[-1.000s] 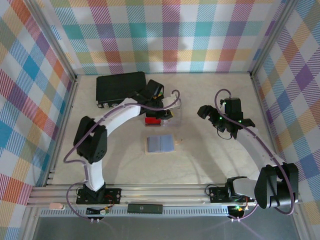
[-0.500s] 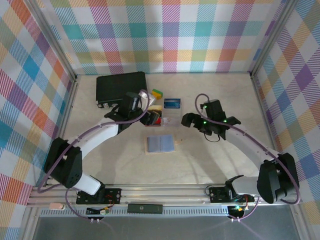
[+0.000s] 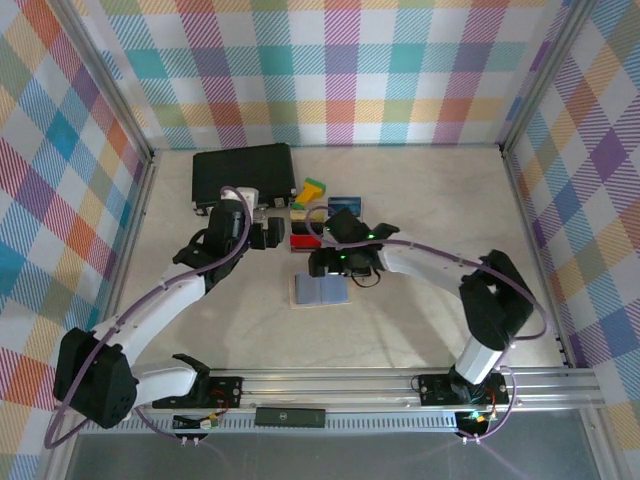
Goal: Take the credit cards out of the card holder
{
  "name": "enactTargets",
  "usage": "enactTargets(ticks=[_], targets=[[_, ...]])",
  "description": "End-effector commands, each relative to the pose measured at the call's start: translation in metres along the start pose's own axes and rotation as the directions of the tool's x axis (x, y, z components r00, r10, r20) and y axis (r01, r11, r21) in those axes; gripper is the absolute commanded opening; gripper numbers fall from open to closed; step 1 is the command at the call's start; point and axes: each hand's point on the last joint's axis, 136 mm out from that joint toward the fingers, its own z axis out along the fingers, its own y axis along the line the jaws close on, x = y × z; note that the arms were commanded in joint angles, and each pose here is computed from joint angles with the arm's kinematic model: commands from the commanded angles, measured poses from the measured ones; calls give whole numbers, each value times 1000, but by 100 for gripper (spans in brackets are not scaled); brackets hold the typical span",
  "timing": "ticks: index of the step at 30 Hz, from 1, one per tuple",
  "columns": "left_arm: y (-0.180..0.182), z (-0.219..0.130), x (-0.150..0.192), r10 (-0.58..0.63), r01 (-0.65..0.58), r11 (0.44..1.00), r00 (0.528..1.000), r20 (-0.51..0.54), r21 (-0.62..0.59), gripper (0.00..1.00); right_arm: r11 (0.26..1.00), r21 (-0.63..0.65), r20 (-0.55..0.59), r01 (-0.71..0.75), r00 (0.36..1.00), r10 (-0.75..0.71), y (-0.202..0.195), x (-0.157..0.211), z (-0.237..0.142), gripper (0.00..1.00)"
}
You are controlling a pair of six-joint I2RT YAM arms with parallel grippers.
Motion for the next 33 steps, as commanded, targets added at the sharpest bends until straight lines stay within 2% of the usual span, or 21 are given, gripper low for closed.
enactTargets(ticks=[1,5,11,18,21,33], targets=[[32,-12,2,-111,112,987,994,12,-117,100,997,82,-43,16,999,-12,4,6,10,90],[53,-28,4,-222,221,957,975,17,-186,100,991,127,-84,49,996,-39,16,8,27,84],[73,-43,6,-315,312,920,949,24,-237,100,984,165,-123,69,991,-49,24,9,47,84],[73,-48,6,-371,367,912,929,17,-182,100,981,176,-160,79,986,-51,27,10,64,83],[80,-51,10,-421,413,881,907,14,-232,100,977,199,-172,81,984,-46,22,12,69,82],[77,-49,12,-374,363,906,927,-13,-219,100,955,281,-224,93,974,-29,1,27,82,81]])
